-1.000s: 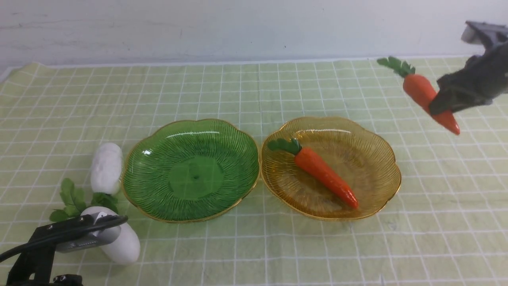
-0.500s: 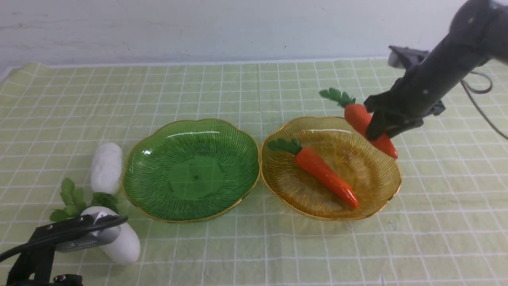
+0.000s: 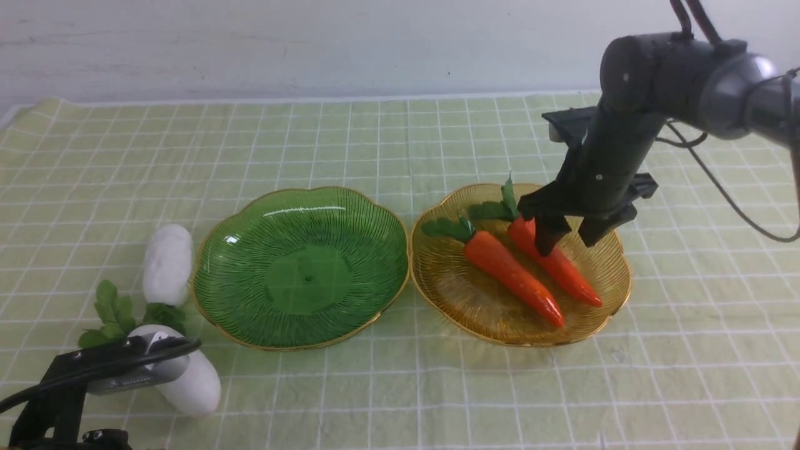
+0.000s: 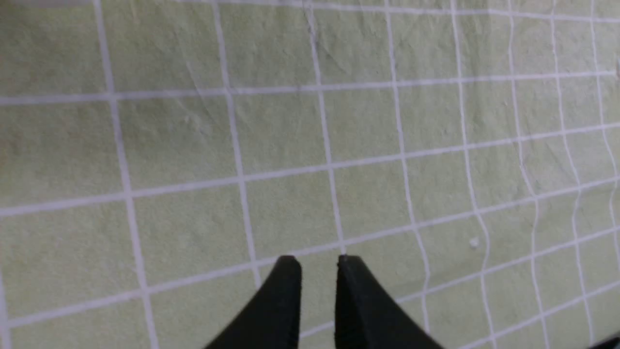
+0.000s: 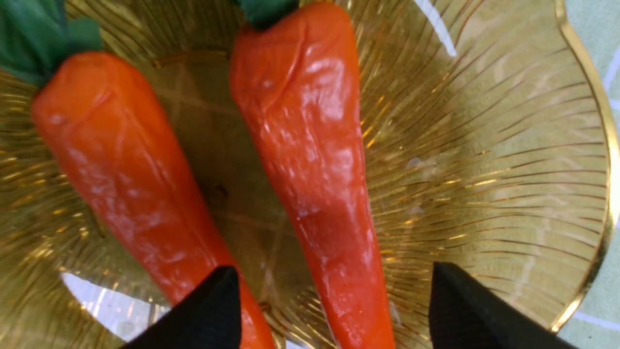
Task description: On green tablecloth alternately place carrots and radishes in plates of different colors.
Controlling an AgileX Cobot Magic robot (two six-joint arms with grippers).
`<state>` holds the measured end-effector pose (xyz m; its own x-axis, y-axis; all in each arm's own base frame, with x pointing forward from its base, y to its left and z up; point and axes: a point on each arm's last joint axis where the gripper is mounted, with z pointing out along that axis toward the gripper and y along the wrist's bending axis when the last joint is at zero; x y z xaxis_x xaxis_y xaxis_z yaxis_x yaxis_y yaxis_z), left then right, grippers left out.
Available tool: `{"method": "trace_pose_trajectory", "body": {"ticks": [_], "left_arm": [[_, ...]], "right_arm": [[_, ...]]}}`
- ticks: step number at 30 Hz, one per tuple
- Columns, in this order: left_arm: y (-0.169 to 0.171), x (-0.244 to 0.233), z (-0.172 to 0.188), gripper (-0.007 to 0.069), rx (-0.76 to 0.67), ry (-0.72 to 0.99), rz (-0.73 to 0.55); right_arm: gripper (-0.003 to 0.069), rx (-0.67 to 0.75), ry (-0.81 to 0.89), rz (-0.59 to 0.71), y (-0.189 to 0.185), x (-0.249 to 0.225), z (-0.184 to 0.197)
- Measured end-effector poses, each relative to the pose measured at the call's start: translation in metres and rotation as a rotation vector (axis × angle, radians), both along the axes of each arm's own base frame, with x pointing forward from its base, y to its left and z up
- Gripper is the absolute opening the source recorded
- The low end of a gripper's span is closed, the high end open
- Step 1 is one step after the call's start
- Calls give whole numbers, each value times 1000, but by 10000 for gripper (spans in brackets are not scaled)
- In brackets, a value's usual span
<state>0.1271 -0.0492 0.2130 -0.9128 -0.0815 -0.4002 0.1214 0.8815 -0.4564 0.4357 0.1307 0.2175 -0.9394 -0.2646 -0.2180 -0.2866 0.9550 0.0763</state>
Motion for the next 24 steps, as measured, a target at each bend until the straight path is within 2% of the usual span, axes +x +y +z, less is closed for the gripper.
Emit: {"method": "trace_pose_trajectory", "body": {"ticks": [3, 4, 5, 6, 12, 18, 24], "left_arm": [[2, 3, 4, 168, 30, -22, -6], [4, 7, 11, 209, 62, -49, -5], [5, 8, 13, 225, 67, -53, 1], [6, 12, 19, 249, 83, -71, 13], [21, 36, 54, 363, 211, -218, 153], [28, 57, 60, 395, 287, -215, 218], [29, 87, 30, 395, 318, -109, 247]], "right_arm": [[495, 13, -35, -8, -1, -4, 18], [496, 30, -89, -16, -3, -12, 44], [496, 30, -89, -16, -3, -12, 44], [494, 41, -123, -19, -5, -19, 61], [455, 83, -262, -21, -26, -91, 141], [430, 97, -312, -20, -47, -168, 167], [416, 110, -360, -20, -70, -247, 168]]}}
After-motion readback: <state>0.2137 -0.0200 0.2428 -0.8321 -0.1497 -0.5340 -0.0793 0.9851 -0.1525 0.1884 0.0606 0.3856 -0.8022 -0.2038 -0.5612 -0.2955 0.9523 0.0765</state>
